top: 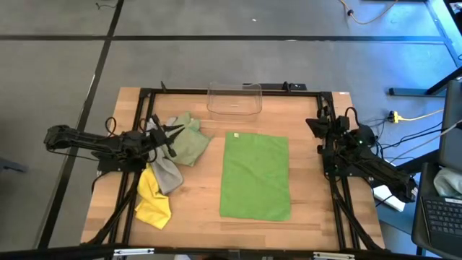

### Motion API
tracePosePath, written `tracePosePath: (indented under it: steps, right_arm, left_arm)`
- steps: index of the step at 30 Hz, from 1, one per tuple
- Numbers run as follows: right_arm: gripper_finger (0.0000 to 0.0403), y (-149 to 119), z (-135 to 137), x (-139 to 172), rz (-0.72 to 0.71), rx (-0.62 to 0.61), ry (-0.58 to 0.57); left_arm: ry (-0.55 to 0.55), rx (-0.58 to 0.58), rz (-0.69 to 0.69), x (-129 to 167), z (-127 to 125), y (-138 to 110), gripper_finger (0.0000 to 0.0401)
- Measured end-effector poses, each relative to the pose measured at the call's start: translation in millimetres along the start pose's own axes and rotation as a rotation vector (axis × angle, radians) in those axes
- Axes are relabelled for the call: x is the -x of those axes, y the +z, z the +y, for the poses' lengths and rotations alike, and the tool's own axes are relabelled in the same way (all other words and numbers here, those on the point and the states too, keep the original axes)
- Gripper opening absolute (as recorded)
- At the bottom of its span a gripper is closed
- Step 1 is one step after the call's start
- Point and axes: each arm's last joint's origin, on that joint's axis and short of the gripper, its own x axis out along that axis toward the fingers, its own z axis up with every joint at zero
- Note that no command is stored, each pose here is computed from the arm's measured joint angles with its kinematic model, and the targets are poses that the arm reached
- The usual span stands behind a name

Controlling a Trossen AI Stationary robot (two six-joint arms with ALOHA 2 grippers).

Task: Fold microfiber towels
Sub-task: Fold the green microfiber cloth

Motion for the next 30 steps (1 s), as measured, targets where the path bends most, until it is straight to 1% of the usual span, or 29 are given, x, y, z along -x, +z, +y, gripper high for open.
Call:
tracePosePath:
  steps: [3, 6, 8, 10, 12, 14, 17, 20, 25, 28, 30]
  right_arm:
    - [0.0013, -5.9, -1.5, -1.0, 0.061, -0.041, 0.003]
    - [0.0028, -15.6, -1.9, -2.6, 0.162, -0.076, 0.042]
    - [0.0049, -22.3, -2.3, -3.6, 0.224, -0.089, 0.044]
    - [0.0074, -27.3, -2.4, -4.8, 0.265, -0.078, 0.043]
    - [0.0102, -30.7, -2.4, -6.1, 0.292, -0.042, 0.054]
    - [0.0127, -33.0, -3.2, -7.5, 0.305, 0.004, 0.037]
    - [0.0156, -34.4, -5.8, -10.2, 0.319, 0.076, -0.047]
    - [0.0172, -26.2, -5.0, -17.8, 0.318, 0.157, -0.064]
    - [0.0177, -2.7, -2.8, -40.3, 0.266, 0.266, -0.101]
    - [0.0178, 7.5, -0.9, -59.8, 0.257, 0.274, -0.073]
    - [0.0178, 8.4, -0.4, -74.3, 0.302, 0.26, -0.055]
  left_arm:
    - [-0.017, 0.153, -0.013, 0.0, -0.2, 1.2, 0.0041]
    - [-0.073, 0.212, -0.036, 0.1, -1.5, 3.0, 0.0041]
    - [-0.102, 0.239, -0.084, 0.4, -1.1, 7.6, 0.0041]
    - [-0.122, 0.266, -0.136, 0.9, -0.2, 12.6, 0.0041]
    - [-0.135, 0.309, -0.197, 1.9, 1.4, 18.6, 0.0041]
    - [-0.135, 0.333, -0.225, 2.5, 2.5, 21.5, 0.0041]
    - [-0.142, 0.328, -0.231, 2.6, 2.4, 21.9, 0.0041]
    - [-0.172, 0.251, -0.26, 2.6, 2.4, 26.9, 0.0041]
    - [-0.136, 0.142, -0.337, -1.3, 10.1, 59.7, 0.0041]
    - [-0.164, 0.099, -0.357, -10.8, 10.6, 80.3, 0.0041]
    - [-0.193, 0.081, -0.34, -21.1, 7.9, 90.9, 0.0041]
